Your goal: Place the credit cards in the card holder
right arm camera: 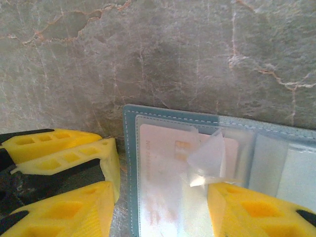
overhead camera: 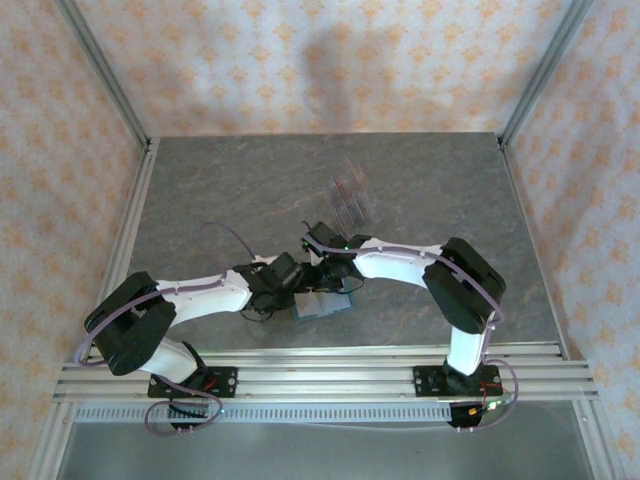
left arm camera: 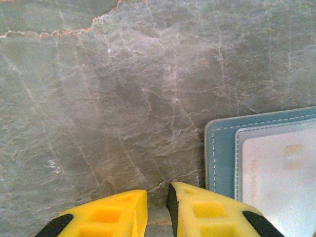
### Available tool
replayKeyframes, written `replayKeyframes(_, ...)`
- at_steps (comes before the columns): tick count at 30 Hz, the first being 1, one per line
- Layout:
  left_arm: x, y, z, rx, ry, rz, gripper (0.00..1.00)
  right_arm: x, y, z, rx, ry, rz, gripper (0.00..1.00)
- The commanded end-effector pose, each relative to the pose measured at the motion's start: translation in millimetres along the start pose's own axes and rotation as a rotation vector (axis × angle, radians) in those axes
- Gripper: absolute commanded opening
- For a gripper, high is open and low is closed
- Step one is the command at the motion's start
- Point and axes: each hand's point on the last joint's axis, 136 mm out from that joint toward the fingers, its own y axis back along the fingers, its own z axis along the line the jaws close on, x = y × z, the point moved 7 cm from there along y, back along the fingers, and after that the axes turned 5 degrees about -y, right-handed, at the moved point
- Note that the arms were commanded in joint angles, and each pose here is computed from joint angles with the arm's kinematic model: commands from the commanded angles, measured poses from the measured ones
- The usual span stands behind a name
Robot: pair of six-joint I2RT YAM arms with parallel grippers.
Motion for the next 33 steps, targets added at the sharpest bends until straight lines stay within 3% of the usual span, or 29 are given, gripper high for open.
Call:
replayKeyframes(1, 16.0, -28.9, -38.8, 0.255, 0.002, 0.076, 0.23, -3.9, 14.4, 41.1, -0.225, 0.000, -0.009, 0.54)
replayKeyframes(18, 9.0, -20.7, -22.4, 0.306, 0.143, 0.072, 0.24, -3.9, 18.6, 47.9, -0.364, -0.190, -0.030, 0.54)
replayKeyframes(28, 3.8, -2.3, -0.4, 0.284, 0.187, 0.037, 0.26, -6.0, 24.9, 60.1, -0.392, -0.165, -0.024, 0.55)
replayKeyframes(33, 6.7, 6.8, 21.4, 0.200, 0.209, 0.017, 0.30, -5.5, 21.9, 71.4, -0.372, -0.124, -0.002, 0.55)
